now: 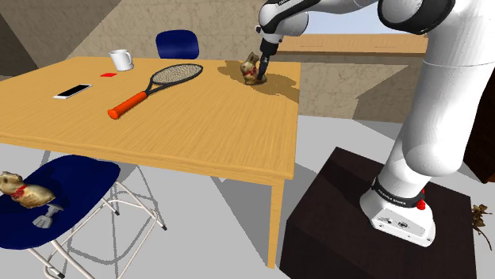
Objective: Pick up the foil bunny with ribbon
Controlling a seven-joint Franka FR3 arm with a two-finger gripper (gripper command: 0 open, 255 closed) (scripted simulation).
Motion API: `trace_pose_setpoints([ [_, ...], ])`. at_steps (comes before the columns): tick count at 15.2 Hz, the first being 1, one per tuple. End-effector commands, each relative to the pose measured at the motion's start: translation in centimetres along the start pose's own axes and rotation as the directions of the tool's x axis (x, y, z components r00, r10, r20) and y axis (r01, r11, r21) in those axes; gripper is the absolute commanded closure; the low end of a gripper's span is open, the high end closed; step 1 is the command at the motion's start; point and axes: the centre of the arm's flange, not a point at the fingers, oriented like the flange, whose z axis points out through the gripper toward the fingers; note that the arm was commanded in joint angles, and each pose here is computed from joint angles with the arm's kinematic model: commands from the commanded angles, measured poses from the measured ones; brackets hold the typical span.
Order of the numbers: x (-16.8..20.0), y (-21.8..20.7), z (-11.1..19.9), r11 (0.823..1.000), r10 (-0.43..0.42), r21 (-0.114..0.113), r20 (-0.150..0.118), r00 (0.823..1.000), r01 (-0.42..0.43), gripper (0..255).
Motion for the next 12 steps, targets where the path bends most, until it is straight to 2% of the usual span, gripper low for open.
trace_pose_setpoints([
  [1, 0.0, 0.0, 0.1, 1.0, 0.0, 0.001, 0.001, 1.0, 0.0, 255],
  [6, 0.1, 0.0, 0.1, 1.0, 0.0, 0.001, 0.001, 1.0, 0.0, 255],
  [12, 1.0, 0.2, -2.9, 1.0, 0.0, 0.001, 0.001, 1.0, 0.0, 255],
])
